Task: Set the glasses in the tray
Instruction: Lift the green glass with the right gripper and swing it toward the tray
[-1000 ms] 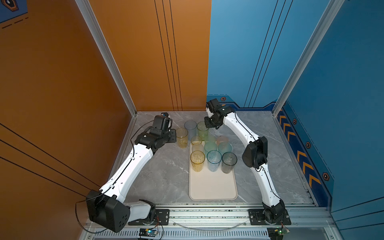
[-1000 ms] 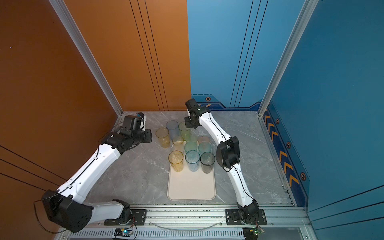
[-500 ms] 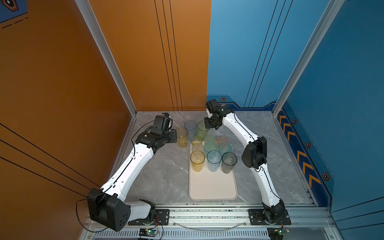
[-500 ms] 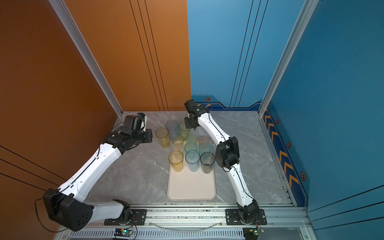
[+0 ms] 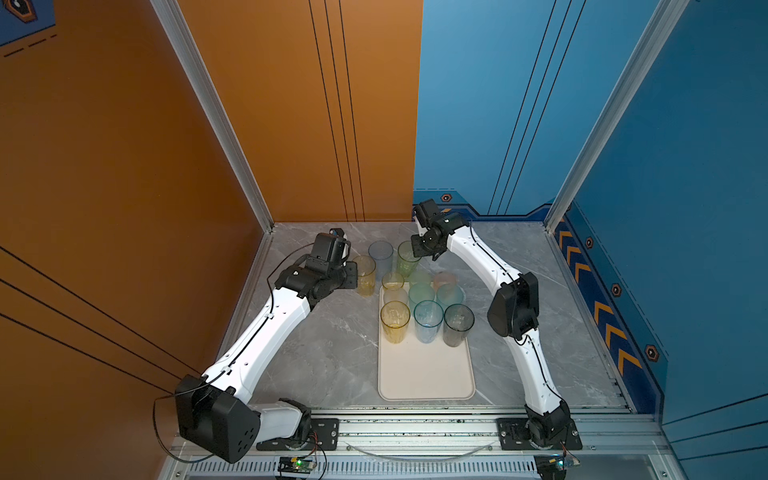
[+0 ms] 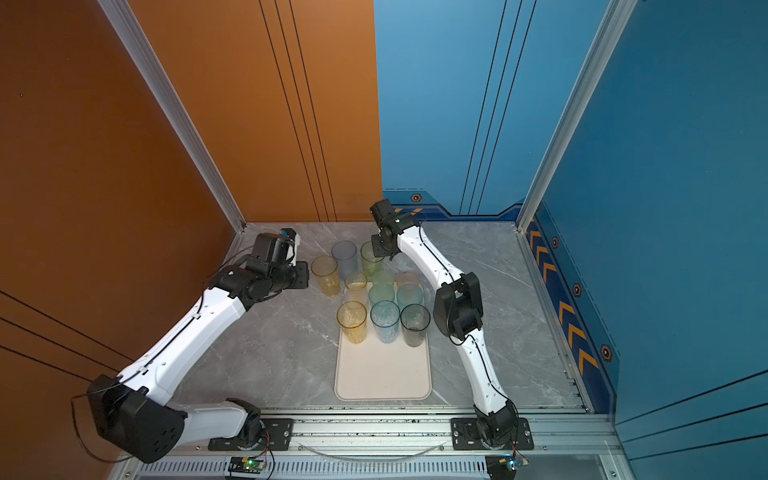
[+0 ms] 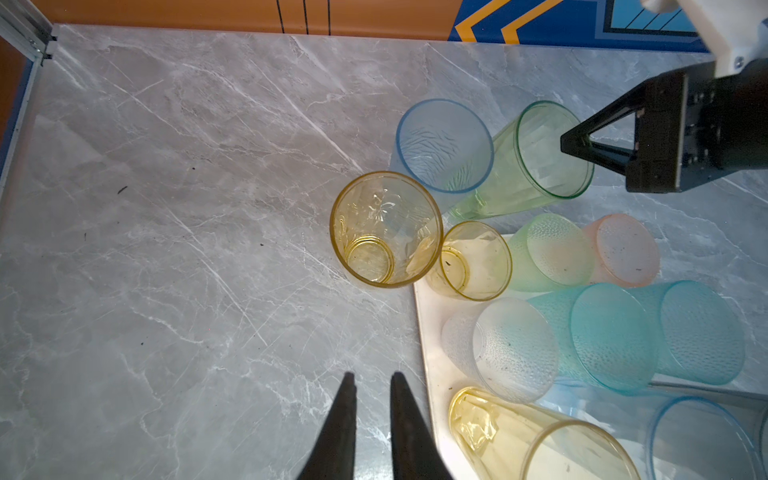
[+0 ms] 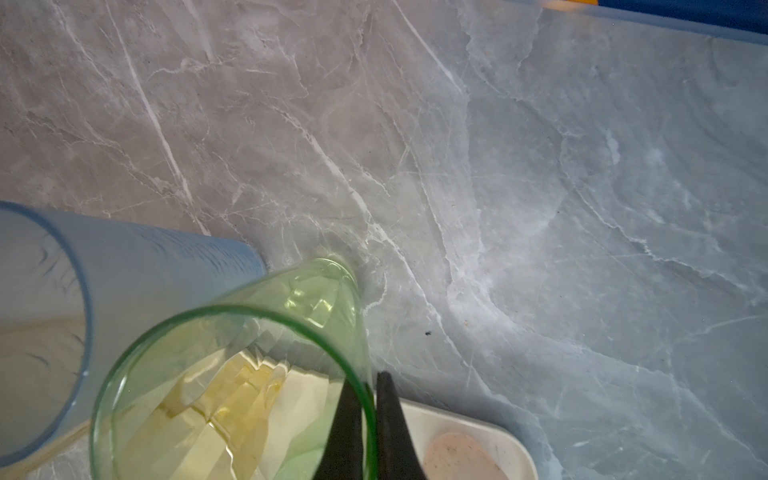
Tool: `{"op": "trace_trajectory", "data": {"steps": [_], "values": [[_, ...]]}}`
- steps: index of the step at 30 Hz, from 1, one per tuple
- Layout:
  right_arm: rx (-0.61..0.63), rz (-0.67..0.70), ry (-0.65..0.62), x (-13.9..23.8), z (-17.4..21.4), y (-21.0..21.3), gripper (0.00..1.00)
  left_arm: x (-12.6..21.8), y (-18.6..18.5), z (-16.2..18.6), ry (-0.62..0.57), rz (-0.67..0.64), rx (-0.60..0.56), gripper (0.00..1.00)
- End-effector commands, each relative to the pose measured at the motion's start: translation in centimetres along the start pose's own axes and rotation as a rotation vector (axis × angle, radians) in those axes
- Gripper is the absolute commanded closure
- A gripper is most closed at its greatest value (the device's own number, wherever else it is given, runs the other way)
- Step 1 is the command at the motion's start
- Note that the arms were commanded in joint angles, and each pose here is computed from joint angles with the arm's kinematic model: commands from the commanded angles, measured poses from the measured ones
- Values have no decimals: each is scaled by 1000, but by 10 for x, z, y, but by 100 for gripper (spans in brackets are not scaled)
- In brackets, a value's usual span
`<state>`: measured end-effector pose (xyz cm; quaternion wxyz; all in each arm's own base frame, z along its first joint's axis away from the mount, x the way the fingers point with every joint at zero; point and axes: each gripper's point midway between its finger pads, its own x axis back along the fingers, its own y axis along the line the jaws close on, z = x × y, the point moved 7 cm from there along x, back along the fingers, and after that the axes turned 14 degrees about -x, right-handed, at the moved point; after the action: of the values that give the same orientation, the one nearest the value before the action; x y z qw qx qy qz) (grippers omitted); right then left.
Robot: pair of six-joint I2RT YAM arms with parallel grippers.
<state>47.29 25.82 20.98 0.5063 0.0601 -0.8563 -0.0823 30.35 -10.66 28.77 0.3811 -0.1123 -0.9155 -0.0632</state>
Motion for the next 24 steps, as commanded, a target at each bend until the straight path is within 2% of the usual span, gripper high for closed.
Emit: {"op": "trace_trajectory", "data": {"steps": [1, 6, 15, 24], "values": [[-39, -14, -143, 47, -23, -8, 100, -1, -5, 5, 23, 9, -28, 82], [-60, -1, -196, 75, -24, -28, 100, 3, -9, 4, 10, 13, -37, 82], [-85, -35, -307, 160, -10, -68, 100, 10, -19, 5, -9, 17, -58, 82], [-42, -215, -392, 263, 45, -94, 100, 15, -20, 2, -25, 18, -56, 81]]}}
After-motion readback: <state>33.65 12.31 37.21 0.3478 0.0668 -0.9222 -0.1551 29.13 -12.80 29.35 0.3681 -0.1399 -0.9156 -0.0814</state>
